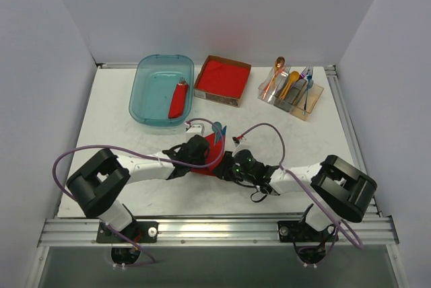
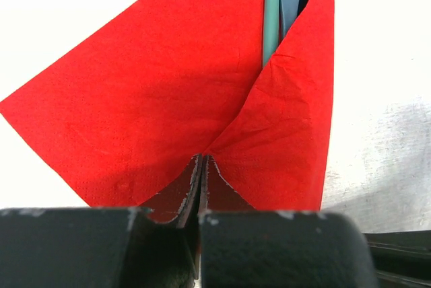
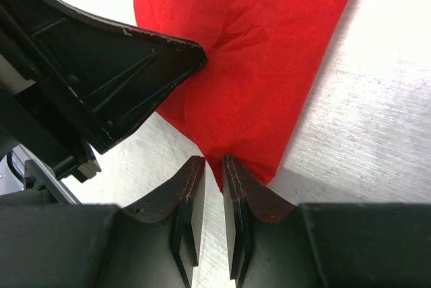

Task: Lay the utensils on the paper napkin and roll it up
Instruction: Roll the napkin at the center of the board.

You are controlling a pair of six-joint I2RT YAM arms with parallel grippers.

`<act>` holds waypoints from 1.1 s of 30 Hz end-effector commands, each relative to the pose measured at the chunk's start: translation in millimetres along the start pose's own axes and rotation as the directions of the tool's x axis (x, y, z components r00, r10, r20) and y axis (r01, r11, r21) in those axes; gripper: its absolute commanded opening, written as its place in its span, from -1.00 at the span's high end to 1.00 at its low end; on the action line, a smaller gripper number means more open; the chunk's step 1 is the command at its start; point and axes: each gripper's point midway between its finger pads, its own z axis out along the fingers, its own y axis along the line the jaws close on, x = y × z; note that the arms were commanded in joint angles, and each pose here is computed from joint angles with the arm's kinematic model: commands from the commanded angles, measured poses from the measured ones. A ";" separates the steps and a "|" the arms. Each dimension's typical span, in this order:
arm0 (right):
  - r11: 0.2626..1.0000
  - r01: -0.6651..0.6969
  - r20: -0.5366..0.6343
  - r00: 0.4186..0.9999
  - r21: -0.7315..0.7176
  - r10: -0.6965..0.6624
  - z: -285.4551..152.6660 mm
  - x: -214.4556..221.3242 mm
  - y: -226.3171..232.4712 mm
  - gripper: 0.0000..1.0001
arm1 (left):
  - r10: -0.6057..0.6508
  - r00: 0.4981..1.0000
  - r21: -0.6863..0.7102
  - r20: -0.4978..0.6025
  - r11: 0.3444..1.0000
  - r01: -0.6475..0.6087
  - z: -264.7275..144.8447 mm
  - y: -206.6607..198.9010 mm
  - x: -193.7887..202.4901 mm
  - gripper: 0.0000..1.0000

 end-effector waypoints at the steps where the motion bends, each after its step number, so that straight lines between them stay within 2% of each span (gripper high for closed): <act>1: 1.000 -0.019 0.032 0.999 -0.016 0.019 4.5 -2.4 3.8 0.63 | -0.018 0.999 -0.003 0.046 1.000 0.019 -1.4 -5.1 -18.9 0.95; 8: 0.999 -0.020 0.023 1.000 -0.026 0.021 11.0 2.5 4.1 0.64 | -0.009 0.998 -0.033 0.055 0.999 0.011 -6.6 3.4 -27.7 0.89; 13: 0.999 -0.024 0.011 1.000 -0.035 0.024 16.0 6.9 3.9 0.65 | -0.011 0.996 -0.041 0.087 0.999 0.015 -16.8 5.2 -43.8 0.52; 18: 0.999 -0.033 0.004 0.999 -0.042 0.033 18.5 9.9 3.3 0.65 | -0.010 0.993 -0.014 0.117 1.000 0.012 -28.0 0.6 -56.9 0.27; 26: 0.998 -0.037 0.000 0.999 -0.047 0.038 19.1 12.0 2.5 0.66 | -0.009 0.992 0.074 0.124 0.997 0.000 -26.7 -16.2 -58.8 0.17; 33: 0.998 -0.038 0.002 0.999 -0.053 0.038 19.4 10.3 5.2 0.66 | -0.004 0.995 0.107 0.100 0.994 -0.007 -4.7 -29.3 -52.2 0.17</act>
